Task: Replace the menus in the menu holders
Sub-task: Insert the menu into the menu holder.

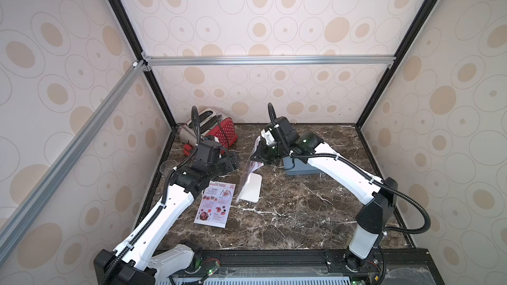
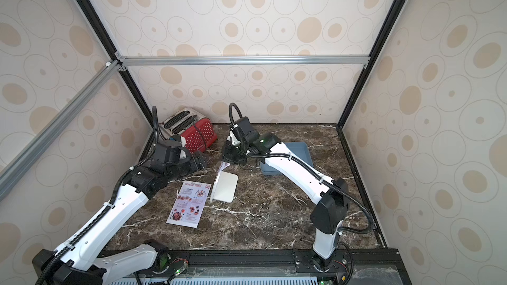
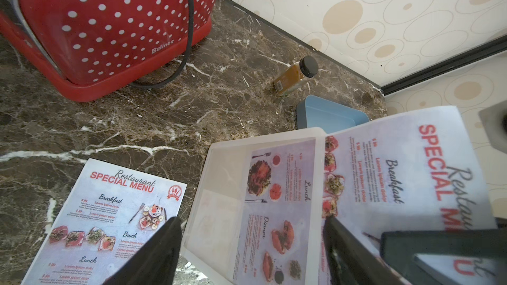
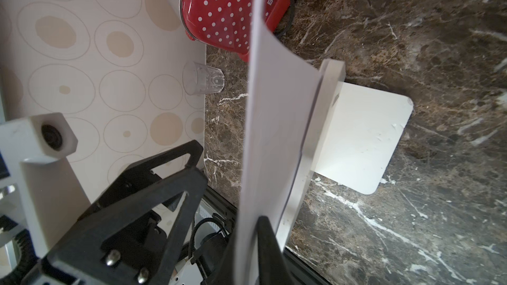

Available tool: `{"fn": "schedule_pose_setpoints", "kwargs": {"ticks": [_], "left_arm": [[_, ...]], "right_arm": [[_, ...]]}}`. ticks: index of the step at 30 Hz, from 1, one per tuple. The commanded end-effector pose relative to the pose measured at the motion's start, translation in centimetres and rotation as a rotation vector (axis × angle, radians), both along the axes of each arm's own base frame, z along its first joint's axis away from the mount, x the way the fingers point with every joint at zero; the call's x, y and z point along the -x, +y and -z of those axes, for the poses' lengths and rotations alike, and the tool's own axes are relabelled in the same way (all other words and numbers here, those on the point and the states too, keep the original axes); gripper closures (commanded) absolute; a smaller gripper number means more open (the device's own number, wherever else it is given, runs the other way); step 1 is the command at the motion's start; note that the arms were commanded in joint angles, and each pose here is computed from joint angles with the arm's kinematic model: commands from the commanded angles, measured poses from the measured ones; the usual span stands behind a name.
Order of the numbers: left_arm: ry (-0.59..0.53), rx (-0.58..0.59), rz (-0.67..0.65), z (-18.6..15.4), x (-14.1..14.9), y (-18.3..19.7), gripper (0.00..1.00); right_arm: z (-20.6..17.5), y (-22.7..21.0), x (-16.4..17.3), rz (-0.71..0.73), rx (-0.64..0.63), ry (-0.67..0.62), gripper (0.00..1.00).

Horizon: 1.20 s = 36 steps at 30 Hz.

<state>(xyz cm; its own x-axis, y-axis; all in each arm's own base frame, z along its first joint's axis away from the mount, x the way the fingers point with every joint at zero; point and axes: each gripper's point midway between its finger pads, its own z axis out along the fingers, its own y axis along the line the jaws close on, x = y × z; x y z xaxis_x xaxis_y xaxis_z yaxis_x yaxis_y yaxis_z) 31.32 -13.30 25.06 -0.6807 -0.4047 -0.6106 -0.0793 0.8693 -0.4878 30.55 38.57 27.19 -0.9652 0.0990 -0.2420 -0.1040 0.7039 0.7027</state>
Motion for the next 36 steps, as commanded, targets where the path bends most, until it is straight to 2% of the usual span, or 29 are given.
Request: {"fn": "schedule_pose_setpoints", "kwargs": {"ticks": [1,7,11,15,19,22,25,29,31,34,36], "left_arm": [[0.002,0.006,-0.030,-0.8,-0.1,0.5,0.20],[0.008,0.012,-0.030,-0.4,-0.3,0.3,0.20],[0.014,0.024,-0.023,0.0,-0.3,0.1,0.20],[0.013,0.032,-0.014,0.0,-0.4,-0.2,0.20],[0.017,0.033,-0.005,0.0,-0.4,-0.4,0.20],[0.021,0.026,0.000,0.1,-0.3,-0.4,0.20],[0.022,0.025,0.002,0.1,-0.2,-0.4,0.20],[0.020,0.021,0.003,-0.1,-0.2,-0.3,0.20],[0.018,0.022,0.005,-0.1,-0.2,-0.3,0.20],[0.019,0.023,0.008,-0.1,-0.2,-0.4,0.20],[0.026,0.022,0.010,0.0,-0.1,-0.4,0.20]], "right_arm": [[1.0,0.3,0.0,0.003,0.043,0.015,0.75],[-0.5,0.0,-0.2,-0.015,0.066,-0.039,0.59],[-3.5,-1.8,-0.3,-0.037,0.072,-0.127,0.40],[-5.7,-3.1,0.3,-0.084,-0.011,-0.178,0.20],[-4.7,-5.2,-0.3,-0.032,-0.060,-0.124,0.21],[-4.5,-5.6,-0.5,-0.005,-0.065,-0.103,0.31],[-3.9,-5.2,-0.6,-0.009,-0.070,-0.067,0.36],[-2.8,-6.2,-1.3,0.046,-0.005,-0.058,0.32],[-2.5,-5.9,-1.4,0.046,-0.017,-0.044,0.33],[-2.1,-4.9,-1.3,0.021,-0.046,0.001,0.43],[-2.0,-4.4,-1.2,0.015,-0.057,0.017,0.54]]}}
